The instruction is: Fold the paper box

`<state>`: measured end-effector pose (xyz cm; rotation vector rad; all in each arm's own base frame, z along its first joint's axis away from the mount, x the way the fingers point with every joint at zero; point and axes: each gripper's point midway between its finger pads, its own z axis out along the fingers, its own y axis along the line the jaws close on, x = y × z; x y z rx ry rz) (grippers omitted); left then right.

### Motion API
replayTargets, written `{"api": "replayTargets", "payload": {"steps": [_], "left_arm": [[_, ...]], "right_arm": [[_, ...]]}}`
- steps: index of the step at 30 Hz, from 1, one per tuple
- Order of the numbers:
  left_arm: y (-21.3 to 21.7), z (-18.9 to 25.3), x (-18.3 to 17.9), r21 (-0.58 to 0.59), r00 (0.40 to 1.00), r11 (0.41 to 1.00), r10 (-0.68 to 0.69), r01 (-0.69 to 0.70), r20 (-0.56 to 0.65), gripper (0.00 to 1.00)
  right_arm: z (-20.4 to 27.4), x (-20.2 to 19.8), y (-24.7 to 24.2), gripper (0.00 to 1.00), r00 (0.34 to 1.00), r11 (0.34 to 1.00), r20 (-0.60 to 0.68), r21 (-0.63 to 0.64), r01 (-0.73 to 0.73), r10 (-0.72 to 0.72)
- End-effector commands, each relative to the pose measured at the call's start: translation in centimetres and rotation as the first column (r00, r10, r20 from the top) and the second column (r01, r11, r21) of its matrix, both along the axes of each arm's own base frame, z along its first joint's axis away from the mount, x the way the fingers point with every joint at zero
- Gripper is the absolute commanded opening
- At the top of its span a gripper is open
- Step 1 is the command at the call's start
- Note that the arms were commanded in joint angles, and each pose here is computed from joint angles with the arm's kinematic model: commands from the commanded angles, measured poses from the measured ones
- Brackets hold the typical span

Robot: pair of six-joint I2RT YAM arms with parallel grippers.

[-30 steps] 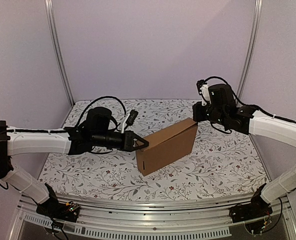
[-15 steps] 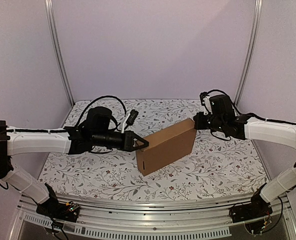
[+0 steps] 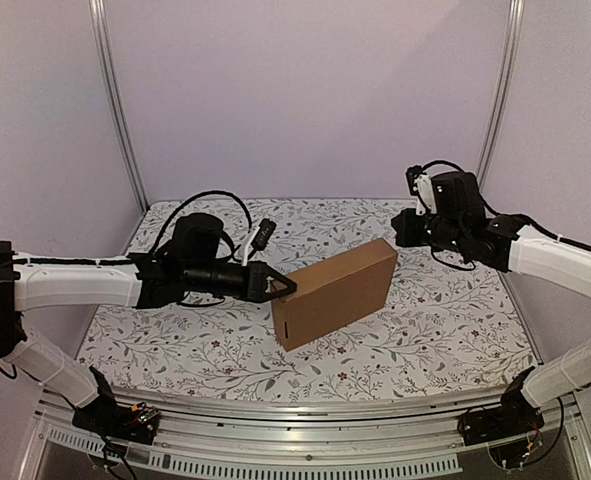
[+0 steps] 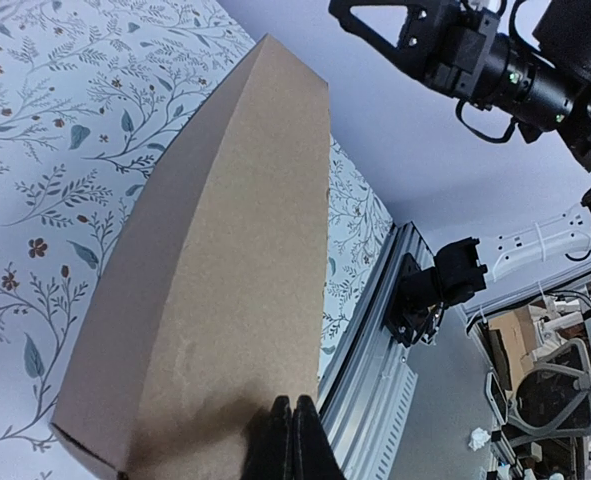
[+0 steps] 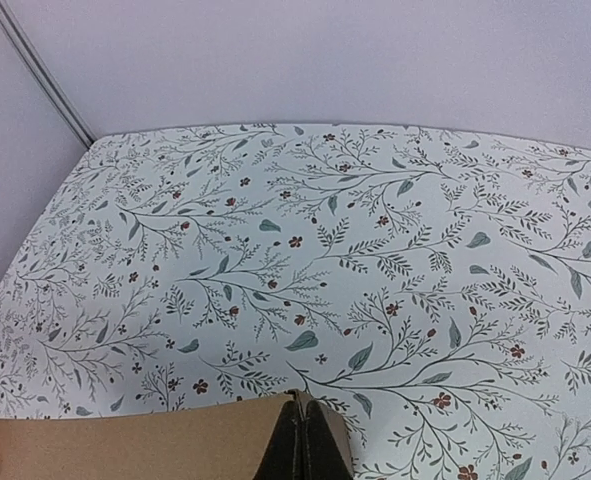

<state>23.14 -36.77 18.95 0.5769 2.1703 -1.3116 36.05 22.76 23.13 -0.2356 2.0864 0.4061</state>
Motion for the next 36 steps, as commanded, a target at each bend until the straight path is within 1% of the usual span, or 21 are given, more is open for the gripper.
{"api": "replayTargets", "payload": {"steps": [1,4,5,8,9,10,11,16,19,22,24,27,29,36], "left_arm": [[2.0,-5.6,-0.6,0.174,0.993,0.985,0.039,-0.020,-0.107,0.00],[1.7,-4.8,-0.4,0.159,0.995,0.987,0.034,-0.018,-0.096,0.00],[1.8,-5.0,-0.6,0.173,0.994,0.985,0.034,-0.015,-0.108,0.00],[1.3,-3.1,-0.3,0.142,0.996,0.990,0.024,-0.011,-0.089,0.00],[1.1,-2.3,-0.1,0.128,0.997,0.992,0.023,-0.013,-0.076,0.01],[1.0,-1.3,0.2,0.117,0.998,0.993,0.029,-0.022,-0.059,0.05],[1.0,-0.5,0.4,0.109,0.999,0.994,0.032,-0.028,-0.040,0.06],[1.2,3.9,1.6,0.085,0.997,0.995,0.055,-0.059,0.046,0.06],[2.1,5.8,2.6,0.095,0.990,0.990,0.097,-0.106,0.098,0.07],[3.4,6.8,4.0,0.127,0.978,0.977,0.150,-0.170,0.148,0.09],[4.0,6.9,4.8,0.147,0.972,0.969,0.174,-0.198,0.161,0.09],[4.3,5.9,5.9,0.168,0.971,0.962,0.193,-0.215,0.141,0.04],[4.4,4.7,6.6,0.178,0.972,0.959,0.204,-0.222,0.114,0.00],[3.8,0.0,8.0,0.227,0.978,0.952,0.208,-0.206,0.015,0.00]], "right_arm": [[2.6,-1.8,1.0,0.00,0.998,0.999,0.035,0.007,-0.051,0.051],[2.7,-2.6,1.5,0.00,0.996,0.996,0.028,0.019,-0.082,0.082],[3.0,-3.1,1.7,0.00,0.995,0.994,0.028,0.031,-0.101,0.100],[3.3,-4.4,2.0,0.00,0.989,0.986,0.018,0.071,-0.148,0.147],[3.1,-4.8,2.0,0.00,0.987,0.984,0.010,0.080,-0.159,0.158],[3.1,-5.2,1.8,0.00,0.987,0.982,0.004,0.089,-0.163,0.164],[2.8,-5.7,1.6,0.00,0.986,0.982,-0.007,0.090,-0.167,0.168],[0.7,-7.4,-0.1,0.00,0.988,0.987,-0.059,0.086,-0.136,0.141],[-0.6,-8.5,-1.2,0.00,0.989,0.989,-0.089,0.093,-0.111,0.119],[-2.2,-9.5,-2.1,0.00,0.987,0.991,-0.127,0.097,-0.088,0.100],[-3.8,-10.1,-2.5,0.00,0.983,0.993,-0.163,0.102,-0.066,0.082],[-6.5,-10.7,-2.8,0.00,0.974,0.993,-0.218,0.109,-0.034,0.057],[-7.8,-10.8,-2.5,0.00,0.967,0.989,-0.252,0.144,-0.006,0.042],[-11.6,-10.3,-0.6,0.00,0.939,0.970,-0.345,0.229,0.080,0.004]]}}
